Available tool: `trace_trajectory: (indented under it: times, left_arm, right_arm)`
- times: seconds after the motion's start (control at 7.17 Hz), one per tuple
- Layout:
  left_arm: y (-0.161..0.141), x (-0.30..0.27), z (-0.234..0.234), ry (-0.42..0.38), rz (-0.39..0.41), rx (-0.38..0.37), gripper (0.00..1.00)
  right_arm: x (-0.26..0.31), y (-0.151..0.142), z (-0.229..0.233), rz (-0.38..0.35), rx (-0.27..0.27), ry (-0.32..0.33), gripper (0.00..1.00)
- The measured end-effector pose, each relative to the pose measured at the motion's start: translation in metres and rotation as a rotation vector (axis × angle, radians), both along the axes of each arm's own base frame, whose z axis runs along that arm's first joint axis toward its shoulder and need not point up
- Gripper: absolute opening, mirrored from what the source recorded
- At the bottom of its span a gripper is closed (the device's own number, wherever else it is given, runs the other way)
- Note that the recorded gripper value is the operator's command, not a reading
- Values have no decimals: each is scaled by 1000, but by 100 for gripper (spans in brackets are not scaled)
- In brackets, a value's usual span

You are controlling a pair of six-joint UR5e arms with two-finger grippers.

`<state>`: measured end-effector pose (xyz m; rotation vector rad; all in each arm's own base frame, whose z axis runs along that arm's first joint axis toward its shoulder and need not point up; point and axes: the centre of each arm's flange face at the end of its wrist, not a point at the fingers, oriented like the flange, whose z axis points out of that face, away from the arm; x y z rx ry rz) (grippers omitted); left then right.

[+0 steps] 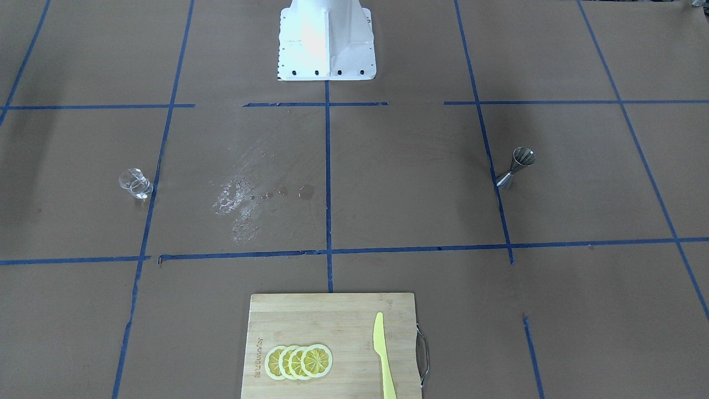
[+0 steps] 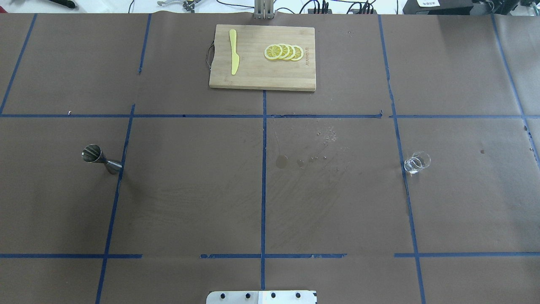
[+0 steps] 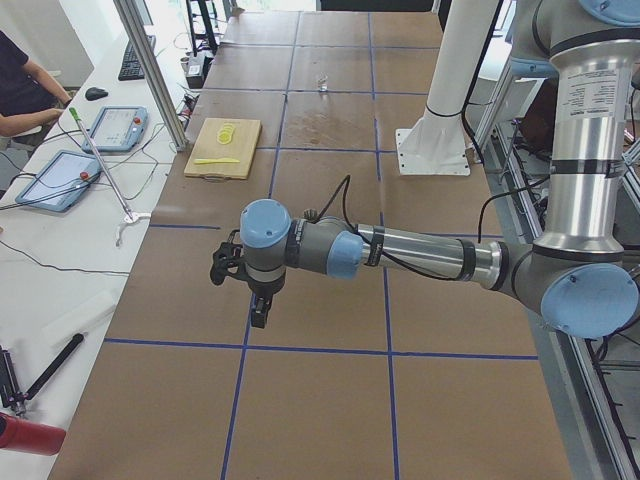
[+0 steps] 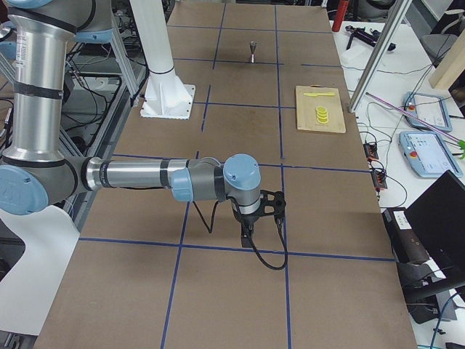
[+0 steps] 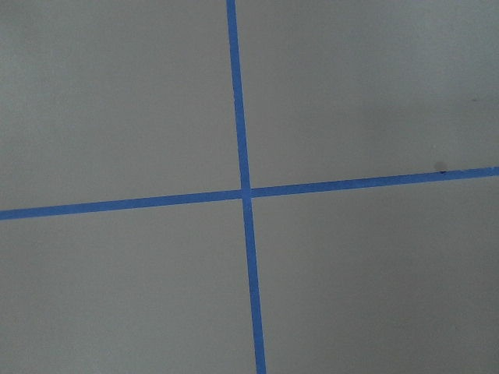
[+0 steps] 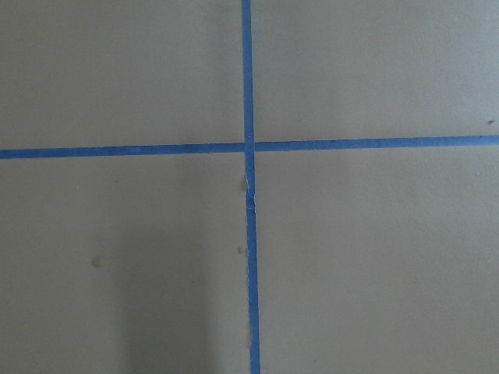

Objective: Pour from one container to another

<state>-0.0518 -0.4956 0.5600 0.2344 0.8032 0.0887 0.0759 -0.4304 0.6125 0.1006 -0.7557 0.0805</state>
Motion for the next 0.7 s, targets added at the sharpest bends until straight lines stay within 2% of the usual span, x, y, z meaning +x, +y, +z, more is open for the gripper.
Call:
trace_trajectory:
  times: [0.28,0.42,0.7]
  left_arm:
    - [3,20,-58,21,18,121,100]
    - [9,46,-91,62,4,118,96]
    - [37,110,-161,162,-48,48,94]
  right_arm:
    - [-12,-14,-12,-27,24,0,100]
    - [-17,-23,-21,-37,41,0,100]
    - [-21,-26,-23,-37,36,-12,100]
